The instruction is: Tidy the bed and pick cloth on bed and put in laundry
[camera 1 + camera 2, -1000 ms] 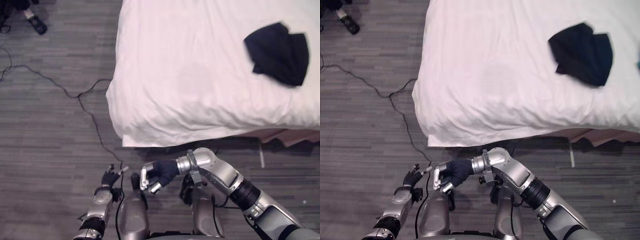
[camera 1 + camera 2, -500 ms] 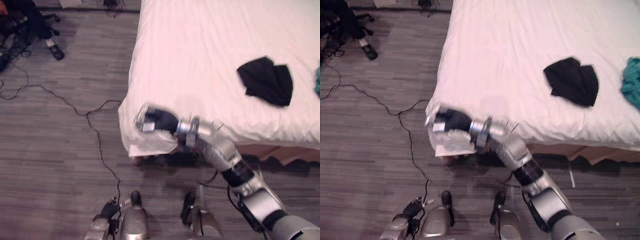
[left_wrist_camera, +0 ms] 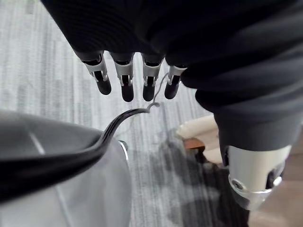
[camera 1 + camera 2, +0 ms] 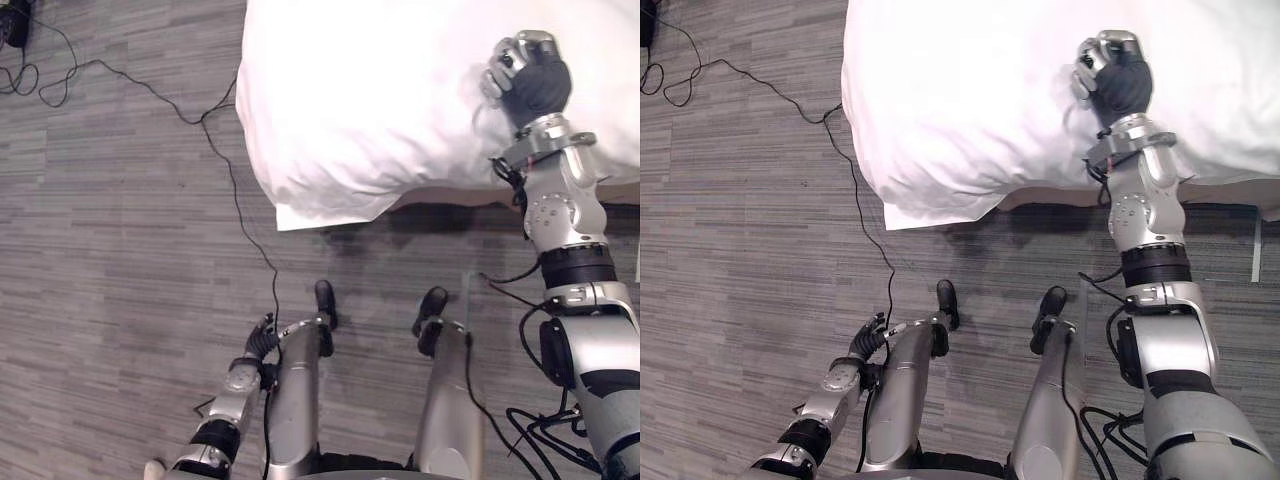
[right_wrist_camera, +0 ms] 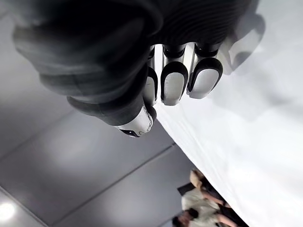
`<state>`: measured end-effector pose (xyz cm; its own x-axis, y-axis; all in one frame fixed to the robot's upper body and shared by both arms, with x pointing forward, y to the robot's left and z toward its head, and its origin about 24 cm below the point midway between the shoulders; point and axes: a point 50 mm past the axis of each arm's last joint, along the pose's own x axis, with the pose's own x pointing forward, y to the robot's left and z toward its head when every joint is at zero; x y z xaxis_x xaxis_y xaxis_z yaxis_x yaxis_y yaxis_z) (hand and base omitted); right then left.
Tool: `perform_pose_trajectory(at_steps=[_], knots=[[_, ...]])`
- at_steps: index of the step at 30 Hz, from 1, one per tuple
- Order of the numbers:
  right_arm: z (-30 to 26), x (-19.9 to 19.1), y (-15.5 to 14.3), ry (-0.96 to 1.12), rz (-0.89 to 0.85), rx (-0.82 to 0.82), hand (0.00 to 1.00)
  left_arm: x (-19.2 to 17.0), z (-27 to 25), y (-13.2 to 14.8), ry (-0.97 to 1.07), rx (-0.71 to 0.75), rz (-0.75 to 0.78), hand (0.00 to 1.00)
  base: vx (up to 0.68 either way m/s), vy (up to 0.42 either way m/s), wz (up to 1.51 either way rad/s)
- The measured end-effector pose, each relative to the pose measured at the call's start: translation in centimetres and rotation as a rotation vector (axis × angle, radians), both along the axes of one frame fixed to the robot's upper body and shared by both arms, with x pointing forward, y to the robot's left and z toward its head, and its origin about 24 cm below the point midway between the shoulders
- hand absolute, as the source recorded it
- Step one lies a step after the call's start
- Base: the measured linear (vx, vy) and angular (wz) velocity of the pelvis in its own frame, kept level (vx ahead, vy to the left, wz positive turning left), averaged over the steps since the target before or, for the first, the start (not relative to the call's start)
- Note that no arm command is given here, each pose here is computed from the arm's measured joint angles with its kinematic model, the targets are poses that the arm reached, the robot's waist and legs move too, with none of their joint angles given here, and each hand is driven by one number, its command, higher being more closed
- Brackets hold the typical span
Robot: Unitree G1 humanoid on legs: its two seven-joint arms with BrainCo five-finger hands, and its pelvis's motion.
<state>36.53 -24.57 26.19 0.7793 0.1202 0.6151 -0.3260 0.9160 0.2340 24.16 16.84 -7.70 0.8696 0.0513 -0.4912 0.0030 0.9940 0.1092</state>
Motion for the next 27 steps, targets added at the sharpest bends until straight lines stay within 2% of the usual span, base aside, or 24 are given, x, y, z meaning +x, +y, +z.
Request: perform_pose_trajectory(at_steps=[4, 6, 7, 8, 9, 13, 15, 17, 21, 27], knots=[[-4.7, -1.9, -3.6, 0.062, -0.049, 0.105, 1.0, -0.6, 0.0, 0.3, -0.03, -0.016, 0.003, 0.0, 0.02, -0.031, -0.31], [-10.4, -4.0, -5.7, 0.196, -0.12, 0.192, 1.0, -1.2, -0.3, 0.7, -0.026, -0.02, 0.013, 0.0, 0.07, 0.012, -0.51], [-14.7, -5.8, -6.1, 0.28, -0.149, 0.281, 1.0, -1.8, -0.6, 1.2, -0.024, -0.015, 0.03, 0.0, 0.09, 0.02, -0.6], [-16.3, -6.9, -6.2, 0.311, -0.161, 0.313, 1.0, -2.1, -0.7, 1.3, -0.02, -0.009, 0.032, 0.0, 0.13, 0.033, -0.63], [-19.3, -9.2, -6.2, 0.368, -0.188, 0.38, 0.0, -2.4, -0.9, 1.4, -0.012, 0.003, 0.029, 0.0, 0.15, 0.041, -0.67], [-28.6, -18.0, -4.8, 0.64, -0.299, 0.563, 0.0, -3.8, -2.0, 1.4, 0.057, 0.067, -0.016, 0.0, 0.18, 0.034, -0.57], [-33.3, -23.0, -3.0, 0.848, -0.334, 0.625, 0.0, -4.2, -2.9, 1.0, 0.125, 0.099, -0.055, 0.0, 0.21, 0.036, -0.44], [-36.4, -26.4, -1.0, 1.023, -0.343, 0.672, 0.0, -4.6, -3.6, 1.2, 0.192, 0.139, -0.08, 0.0, 0.16, 0.021, -0.85], [-39.8, -27.4, 3.8, 1.266, -0.19, 0.666, 0.0, -7.7, -5.5, 2.6, 0.356, 0.212, -0.063, 0.0, 0.08, 0.053, -2.24], [-40.0, -27.3, 3.9, 1.307, -0.167, 0.553, 0.0, -10.0, -6.9, 2.1, 0.46, 0.295, -0.097, 0.0, 0.13, -0.162, -1.46]])
